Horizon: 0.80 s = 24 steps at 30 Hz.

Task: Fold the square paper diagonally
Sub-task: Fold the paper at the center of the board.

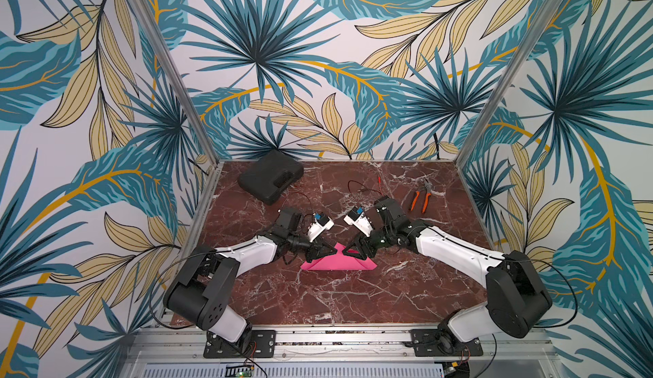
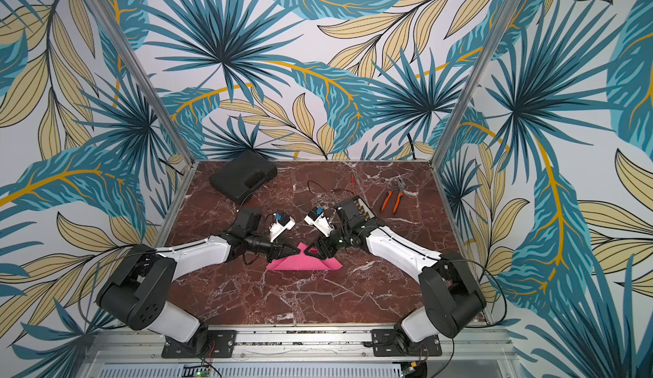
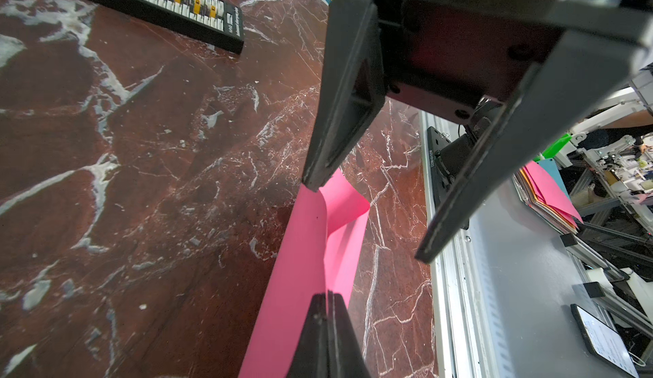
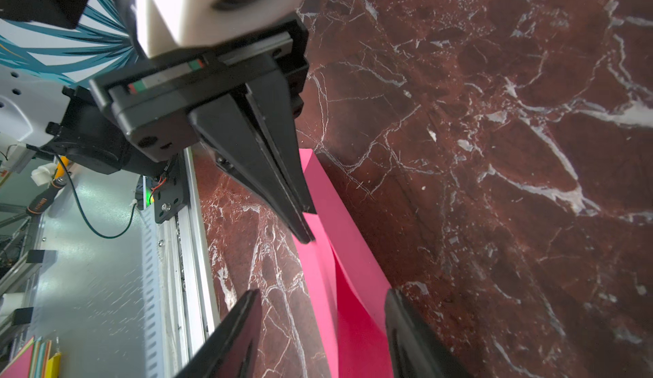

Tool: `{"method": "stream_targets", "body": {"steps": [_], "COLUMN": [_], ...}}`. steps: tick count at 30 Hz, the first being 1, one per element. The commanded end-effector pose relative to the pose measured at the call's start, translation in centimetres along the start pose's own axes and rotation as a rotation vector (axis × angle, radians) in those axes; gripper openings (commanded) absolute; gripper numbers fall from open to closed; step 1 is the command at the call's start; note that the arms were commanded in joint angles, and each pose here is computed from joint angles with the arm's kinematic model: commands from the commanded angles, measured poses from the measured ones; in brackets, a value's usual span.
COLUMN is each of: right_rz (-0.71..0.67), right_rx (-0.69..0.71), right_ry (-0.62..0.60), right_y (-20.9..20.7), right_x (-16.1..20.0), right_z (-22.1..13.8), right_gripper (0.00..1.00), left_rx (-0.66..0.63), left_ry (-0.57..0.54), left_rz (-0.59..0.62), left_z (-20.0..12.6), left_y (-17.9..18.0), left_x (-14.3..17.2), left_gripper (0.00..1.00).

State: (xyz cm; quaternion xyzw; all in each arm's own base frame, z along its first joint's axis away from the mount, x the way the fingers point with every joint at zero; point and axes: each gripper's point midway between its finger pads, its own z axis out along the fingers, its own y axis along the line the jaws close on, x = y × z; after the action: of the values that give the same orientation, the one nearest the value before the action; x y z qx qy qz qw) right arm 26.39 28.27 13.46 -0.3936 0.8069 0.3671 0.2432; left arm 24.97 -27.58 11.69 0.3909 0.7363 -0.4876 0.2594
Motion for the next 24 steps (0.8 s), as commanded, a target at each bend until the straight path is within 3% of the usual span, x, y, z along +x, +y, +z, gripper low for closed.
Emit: {"method": "stream_targets", "body": {"steps": [1, 9, 15, 19, 24], "right_rz": [-0.149, -0.201, -0.164, -0.167, -0.175], "right_rx": [-0.02, -0.082, -0.104, -0.109, -0.109], "right_ry": [-0.056, -0.055, 0.0, 0.009, 0.02], "right_y": [0.4, 1.3, 1.3, 1.4, 1.5], "right_x": [-1.2, -1.5, -0.9, -0.7, -0.5], "right_z": [-0.1, 0.2, 0.5, 0.5, 0.3], "right_gripper": [0.6, 0.57, 0.34, 0.26, 0.09], "left_rx": [0.041, 0.067, 0.08, 0.081, 0.083], "left_ry": [-0.038, -0.076, -0.086, -0.092, -0.094], "left_rz": [0.049, 0.087, 0.092, 0.101, 0.1], "left_z": [-0.2, -0.5, -0.5, -0.6, -0.7], "left_y": [-1.2, -2.1, -2.3, -2.5, -2.6], "left_x": [-0.8, -2.0, -2.5, -2.7, -3.1], "left_gripper": [0.0, 0.0, 0.0, 0.0, 0.0]}}
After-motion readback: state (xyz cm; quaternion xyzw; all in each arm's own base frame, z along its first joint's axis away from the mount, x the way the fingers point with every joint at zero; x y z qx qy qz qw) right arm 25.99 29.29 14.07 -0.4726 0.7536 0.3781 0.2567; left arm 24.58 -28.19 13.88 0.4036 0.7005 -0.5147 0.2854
